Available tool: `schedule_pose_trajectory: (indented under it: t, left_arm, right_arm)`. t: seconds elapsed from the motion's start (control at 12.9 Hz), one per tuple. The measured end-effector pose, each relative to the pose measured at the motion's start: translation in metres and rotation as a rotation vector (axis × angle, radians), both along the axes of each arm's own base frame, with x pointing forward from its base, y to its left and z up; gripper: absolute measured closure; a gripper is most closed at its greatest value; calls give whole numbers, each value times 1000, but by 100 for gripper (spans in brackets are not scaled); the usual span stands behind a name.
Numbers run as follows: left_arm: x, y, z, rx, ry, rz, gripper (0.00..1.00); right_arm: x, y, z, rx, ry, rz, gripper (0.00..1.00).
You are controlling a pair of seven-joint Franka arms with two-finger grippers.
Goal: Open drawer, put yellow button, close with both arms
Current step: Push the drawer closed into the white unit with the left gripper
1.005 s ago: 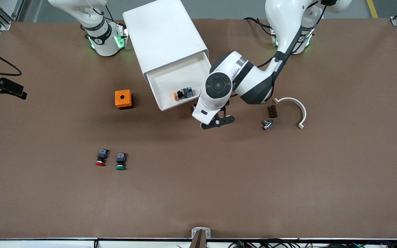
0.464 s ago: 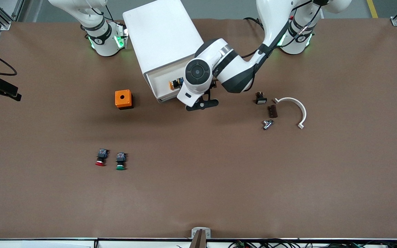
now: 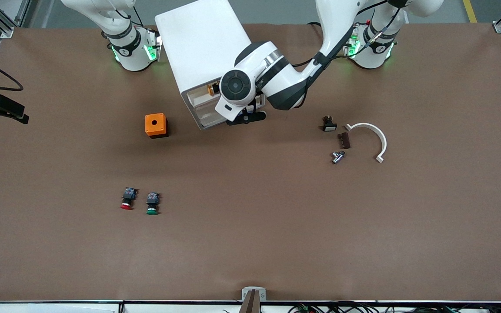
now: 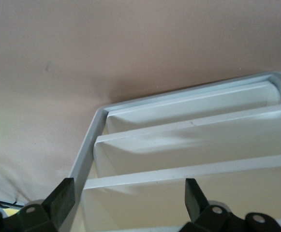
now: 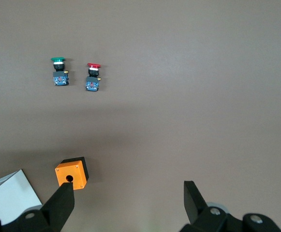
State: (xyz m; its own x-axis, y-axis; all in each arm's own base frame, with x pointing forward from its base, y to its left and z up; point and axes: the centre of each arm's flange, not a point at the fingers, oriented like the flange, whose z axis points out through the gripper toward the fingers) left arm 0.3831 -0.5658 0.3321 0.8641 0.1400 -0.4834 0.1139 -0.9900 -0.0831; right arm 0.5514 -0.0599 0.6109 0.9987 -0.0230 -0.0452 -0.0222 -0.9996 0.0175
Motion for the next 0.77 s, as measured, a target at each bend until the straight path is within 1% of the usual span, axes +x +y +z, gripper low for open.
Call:
schedule_pose_trajectory:
  t: [0.23,0.54,0.62,0.7,0.77]
  left_arm:
    - [-9,-6,-6,2,15,-10,0]
    - [-9,-6,-5,3,16,-10,0]
    - [-4,-3,-6,7,14,-1,0]
    - [7,5,-7,15,3,17,0]
    - [29,20,-6,28,-21,41,0]
  right_arm:
    - [2,-3,2,-2,-21,-4,0]
    - [5,1,3,-3,-40,4,0]
    - [5,4,2,-2,-38,9,0]
    - [5,5,1,-2,-36,12,0]
    - [5,7,1,-2,-35,15,0]
